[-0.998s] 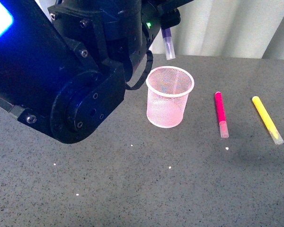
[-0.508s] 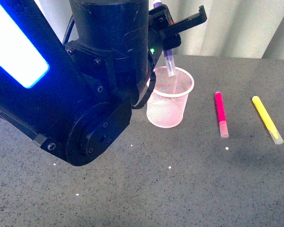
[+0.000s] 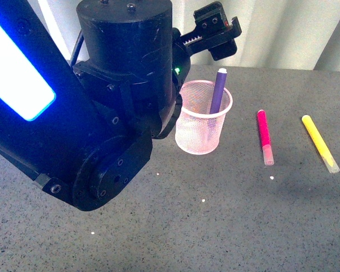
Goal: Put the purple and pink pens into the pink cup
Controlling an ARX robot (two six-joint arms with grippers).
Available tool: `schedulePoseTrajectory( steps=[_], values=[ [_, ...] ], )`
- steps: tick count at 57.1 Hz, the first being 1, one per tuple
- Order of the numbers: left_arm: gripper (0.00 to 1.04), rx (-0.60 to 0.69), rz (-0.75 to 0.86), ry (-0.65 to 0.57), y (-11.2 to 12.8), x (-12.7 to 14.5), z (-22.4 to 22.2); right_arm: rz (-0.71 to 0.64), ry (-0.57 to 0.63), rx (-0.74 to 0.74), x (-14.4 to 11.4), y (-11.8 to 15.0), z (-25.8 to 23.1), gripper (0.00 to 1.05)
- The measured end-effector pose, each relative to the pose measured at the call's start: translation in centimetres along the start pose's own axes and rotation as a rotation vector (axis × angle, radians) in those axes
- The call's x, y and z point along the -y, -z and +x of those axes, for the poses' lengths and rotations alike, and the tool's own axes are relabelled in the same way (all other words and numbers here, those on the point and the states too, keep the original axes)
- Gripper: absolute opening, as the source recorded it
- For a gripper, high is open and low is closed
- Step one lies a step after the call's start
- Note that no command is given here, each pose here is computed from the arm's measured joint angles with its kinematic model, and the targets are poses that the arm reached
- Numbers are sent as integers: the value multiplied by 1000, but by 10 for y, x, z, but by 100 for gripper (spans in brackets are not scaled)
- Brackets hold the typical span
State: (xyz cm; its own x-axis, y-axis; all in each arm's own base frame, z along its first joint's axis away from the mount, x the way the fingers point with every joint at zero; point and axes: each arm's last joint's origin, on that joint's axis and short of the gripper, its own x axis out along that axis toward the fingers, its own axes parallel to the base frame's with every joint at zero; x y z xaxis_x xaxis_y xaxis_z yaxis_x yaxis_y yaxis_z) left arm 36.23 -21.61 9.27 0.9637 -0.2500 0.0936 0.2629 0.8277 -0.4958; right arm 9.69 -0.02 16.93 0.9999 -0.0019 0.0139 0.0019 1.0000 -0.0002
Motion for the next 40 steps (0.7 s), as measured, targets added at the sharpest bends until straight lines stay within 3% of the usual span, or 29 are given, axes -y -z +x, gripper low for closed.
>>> schedulePoseTrajectory(
  steps=[3,9,15,28,40],
  values=[
    [99,-8,2,1,-1,-2,-2,0,0,0,0,0,0,98],
    [97,-27,9,0,-8,-4,-6,0,0,0,0,0,0,98],
    [98,-48,25,28,-29,-4,-12,0,0,0,0,0,0,98],
    [98,-114,77,87,-106,-16,-49,0,0,0,0,0,0,98],
    [98,-87,118,21,-174,-59,-107,0,0,0,0,0,0,98]
  ],
)
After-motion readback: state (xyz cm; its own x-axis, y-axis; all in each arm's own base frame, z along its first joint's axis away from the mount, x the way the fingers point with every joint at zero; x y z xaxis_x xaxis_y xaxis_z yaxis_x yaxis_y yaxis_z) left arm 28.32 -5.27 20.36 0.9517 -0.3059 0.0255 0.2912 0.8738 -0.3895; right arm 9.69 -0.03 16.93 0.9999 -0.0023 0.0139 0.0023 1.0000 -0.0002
